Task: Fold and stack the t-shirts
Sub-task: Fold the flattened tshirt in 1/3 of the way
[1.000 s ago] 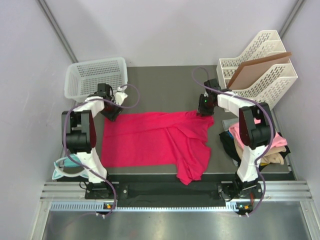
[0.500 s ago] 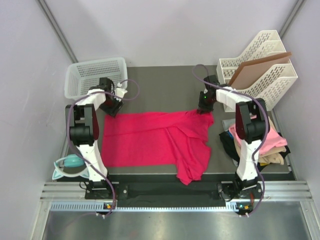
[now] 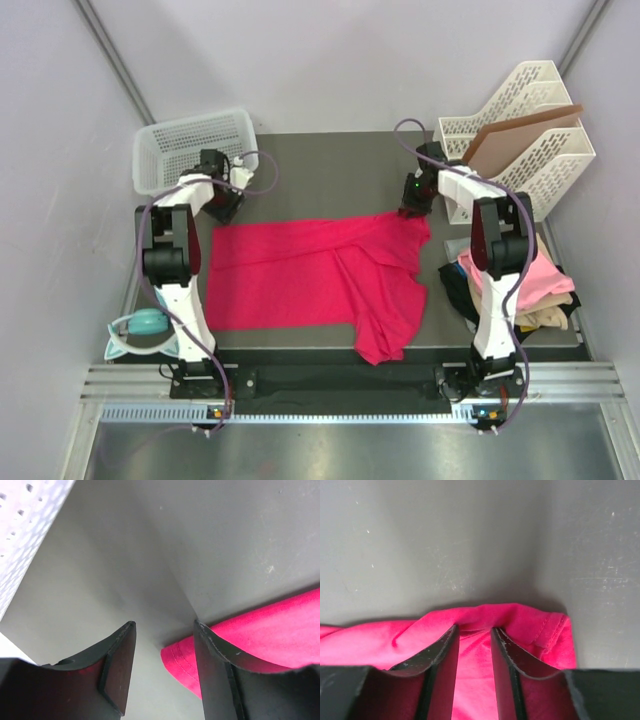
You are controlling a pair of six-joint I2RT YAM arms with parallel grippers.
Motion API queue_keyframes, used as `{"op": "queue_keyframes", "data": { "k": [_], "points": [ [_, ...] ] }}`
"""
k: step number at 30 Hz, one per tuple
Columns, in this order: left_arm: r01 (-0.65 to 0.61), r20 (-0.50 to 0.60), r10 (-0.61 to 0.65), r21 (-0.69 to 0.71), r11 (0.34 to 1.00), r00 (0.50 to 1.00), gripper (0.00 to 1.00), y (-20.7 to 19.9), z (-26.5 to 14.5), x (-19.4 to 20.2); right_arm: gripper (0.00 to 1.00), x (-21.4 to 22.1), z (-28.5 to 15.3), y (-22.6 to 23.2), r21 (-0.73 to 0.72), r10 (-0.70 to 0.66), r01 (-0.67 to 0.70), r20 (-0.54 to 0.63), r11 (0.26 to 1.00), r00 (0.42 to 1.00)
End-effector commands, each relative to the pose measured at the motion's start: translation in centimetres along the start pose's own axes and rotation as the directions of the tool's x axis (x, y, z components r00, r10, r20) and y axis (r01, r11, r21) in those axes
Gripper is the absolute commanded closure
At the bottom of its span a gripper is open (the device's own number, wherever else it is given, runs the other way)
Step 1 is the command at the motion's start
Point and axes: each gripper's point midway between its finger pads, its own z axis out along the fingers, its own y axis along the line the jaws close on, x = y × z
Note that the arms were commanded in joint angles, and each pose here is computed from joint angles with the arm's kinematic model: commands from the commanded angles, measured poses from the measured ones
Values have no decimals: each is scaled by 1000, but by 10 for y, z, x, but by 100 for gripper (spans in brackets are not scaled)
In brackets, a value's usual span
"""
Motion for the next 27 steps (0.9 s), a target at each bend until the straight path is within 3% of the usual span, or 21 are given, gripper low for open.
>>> {"op": "queue_keyframes", "data": {
  "k": [1, 5, 8, 14, 17, 20, 22, 27],
  "points": [
    [31, 53, -28, -60, 998, 998, 45, 5, -13, 3, 65, 2, -12, -19, 48, -24, 22, 44, 999, 999],
    [40, 84, -35, -60, 997, 996, 45, 3, -37, 7, 50, 2, -23, -23, 64, -42, 37, 72, 997, 997],
    [67, 124, -54, -98, 993, 991, 45, 13, -59, 4, 49, -4, -34, -17, 57, -58, 53, 102, 997, 993],
    [182, 326, -107, -209, 961, 939, 45, 44, -132, -16, 43, -20, -62, -5, 96, -120, 102, 194, 990, 974],
    [166, 349, -87, -204, 965, 933, 43, 33, -151, -8, 41, -20, -74, -4, 130, -151, 125, 224, 984, 963],
    [21, 345, -12, -21, 1000, 939, 44, -16, -155, 1, 39, -14, -88, -4, 154, -181, 145, 247, 977, 952],
    [-98, 257, 65, 116, 988, 964, 45, -60, -153, 31, 38, -3, -106, -1, 134, -183, 151, 275, 979, 944],
    [-261, 157, 231, 207, 943, 960, 47, -105, -154, 98, 37, 61, -127, 1, 86, -228, 213, 254, 973, 940]
  ]
}}
